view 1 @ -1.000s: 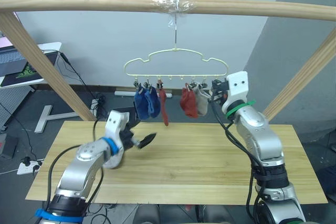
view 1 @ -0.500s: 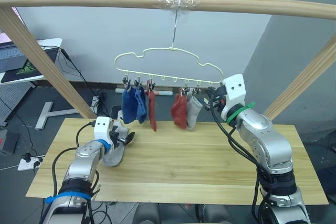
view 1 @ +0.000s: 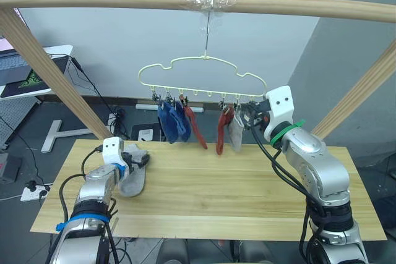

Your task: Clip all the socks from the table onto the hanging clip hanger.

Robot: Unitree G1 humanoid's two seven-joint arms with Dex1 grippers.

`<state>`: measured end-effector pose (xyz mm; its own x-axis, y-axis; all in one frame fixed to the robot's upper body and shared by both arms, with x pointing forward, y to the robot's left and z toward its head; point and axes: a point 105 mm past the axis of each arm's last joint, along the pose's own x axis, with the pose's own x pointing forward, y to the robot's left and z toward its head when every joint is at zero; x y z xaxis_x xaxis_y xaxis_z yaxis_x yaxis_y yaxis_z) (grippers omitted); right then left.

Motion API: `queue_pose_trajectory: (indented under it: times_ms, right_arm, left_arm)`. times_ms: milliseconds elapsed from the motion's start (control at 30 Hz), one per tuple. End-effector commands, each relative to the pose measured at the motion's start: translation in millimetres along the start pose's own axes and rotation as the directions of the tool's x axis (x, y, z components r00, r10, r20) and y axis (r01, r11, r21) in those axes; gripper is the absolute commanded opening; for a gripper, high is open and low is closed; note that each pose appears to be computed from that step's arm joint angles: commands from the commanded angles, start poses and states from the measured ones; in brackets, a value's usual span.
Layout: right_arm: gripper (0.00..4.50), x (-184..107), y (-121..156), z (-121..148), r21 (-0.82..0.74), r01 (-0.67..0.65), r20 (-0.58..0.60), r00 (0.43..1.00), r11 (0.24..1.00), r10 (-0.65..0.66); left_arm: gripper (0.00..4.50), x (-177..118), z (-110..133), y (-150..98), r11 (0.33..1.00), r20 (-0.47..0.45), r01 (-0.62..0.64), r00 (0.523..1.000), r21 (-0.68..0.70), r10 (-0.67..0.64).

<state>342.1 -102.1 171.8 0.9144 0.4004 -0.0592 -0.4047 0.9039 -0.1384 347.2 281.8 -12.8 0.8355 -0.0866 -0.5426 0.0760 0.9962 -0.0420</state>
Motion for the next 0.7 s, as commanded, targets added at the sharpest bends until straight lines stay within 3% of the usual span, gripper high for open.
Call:
queue_pose_trajectory:
  times_ms: [33,267,467,533,600,700]
  right_arm:
    - [0.0,-3.7,-5.8,5.4,0.009,0.018,0.024,1.0,1.0,-0.018]
    - [0.0,-3.0,-12.3,7.4,-0.009,0.028,0.029,0.999,1.0,-0.028]
    - [0.0,-3.1,-21.5,10.7,0.007,0.042,0.035,0.998,0.999,-0.043]
    - [0.0,-5.6,-31.4,10.4,0.106,0.071,0.02,0.997,0.992,-0.074]
    - [0.0,-9.2,-41.1,12.0,0.125,0.083,0.009,0.996,0.989,-0.085]
    - [0.0,-11.3,-44.9,17.3,0.113,0.067,-0.004,0.998,0.991,-0.067]
  left_arm:
    - [3.94,-1.6,-27.0,-1.4,0.995,-0.087,0.013,0.996,-0.095,-0.021]
    - [1.85,-3.8,-31.4,-19.0,0.994,-0.09,0.109,0.99,0.008,-0.108]
    - [0.15,-7.7,-20.3,-63.7,0.958,-0.023,0.279,0.96,0.072,-0.278]
    - [0.06,-22.5,-3.1,-105.4,0.872,0.039,0.461,0.88,0.168,-0.473]
    - [0.06,-52.1,7.4,-156.9,0.708,0.061,0.676,0.713,0.204,-0.699]
    - [0.06,-70.1,15.8,-180.3,0.611,0.054,0.725,0.63,0.317,-0.775]
